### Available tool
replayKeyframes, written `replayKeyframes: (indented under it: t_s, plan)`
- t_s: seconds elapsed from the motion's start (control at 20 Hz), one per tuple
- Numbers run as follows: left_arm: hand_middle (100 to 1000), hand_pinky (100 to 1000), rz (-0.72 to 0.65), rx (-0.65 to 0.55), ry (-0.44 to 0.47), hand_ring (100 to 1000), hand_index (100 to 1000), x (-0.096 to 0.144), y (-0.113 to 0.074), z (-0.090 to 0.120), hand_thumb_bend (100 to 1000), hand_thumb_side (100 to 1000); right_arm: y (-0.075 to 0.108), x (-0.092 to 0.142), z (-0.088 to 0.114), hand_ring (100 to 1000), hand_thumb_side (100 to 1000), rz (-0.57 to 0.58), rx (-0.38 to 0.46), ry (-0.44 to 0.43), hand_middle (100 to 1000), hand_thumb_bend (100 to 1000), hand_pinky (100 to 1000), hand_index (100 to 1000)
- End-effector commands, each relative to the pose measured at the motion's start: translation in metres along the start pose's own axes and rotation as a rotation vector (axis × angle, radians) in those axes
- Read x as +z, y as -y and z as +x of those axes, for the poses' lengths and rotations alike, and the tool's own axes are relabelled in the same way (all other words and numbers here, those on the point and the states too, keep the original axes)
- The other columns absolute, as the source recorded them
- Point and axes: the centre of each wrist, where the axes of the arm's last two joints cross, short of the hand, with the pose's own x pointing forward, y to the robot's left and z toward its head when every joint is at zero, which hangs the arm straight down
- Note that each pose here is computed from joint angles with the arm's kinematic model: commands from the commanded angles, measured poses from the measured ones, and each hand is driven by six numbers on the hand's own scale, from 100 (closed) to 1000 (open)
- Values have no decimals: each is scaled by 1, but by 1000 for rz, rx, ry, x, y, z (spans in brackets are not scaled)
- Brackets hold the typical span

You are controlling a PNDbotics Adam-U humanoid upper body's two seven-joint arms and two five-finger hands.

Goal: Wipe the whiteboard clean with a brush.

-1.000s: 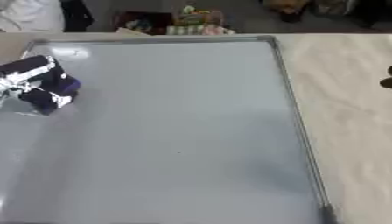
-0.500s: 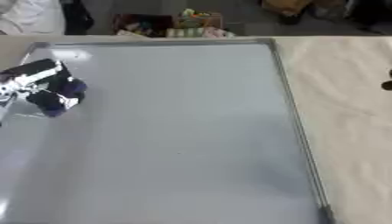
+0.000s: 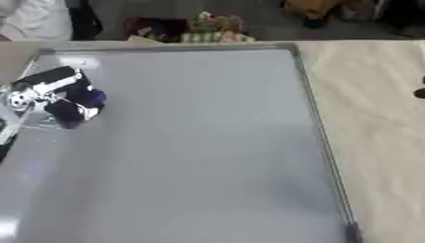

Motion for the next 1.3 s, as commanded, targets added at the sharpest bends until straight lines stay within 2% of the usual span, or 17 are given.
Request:
replayKeyframes:
  t_s: [0.05, 0.5, 1.3]
  plan:
    - [189, 317, -8, -21, 17, 384, 497, -6, -1, 10, 100, 207, 2, -4, 4, 857, 1000, -2, 1, 19, 576, 132, 883, 922]
    - [186, 310, 14, -32, -16, 382, 495, -2, 0, 2, 100, 208, 2, -5, 5, 857, 1000, 0, -3, 23, 577, 130, 884, 922]
    - [186, 313, 102, -51, -199, 381, 489, 24, 2, -41, 100, 206, 3, -5, 4, 859, 1000, 2, 1, 24, 578, 144, 885, 922]
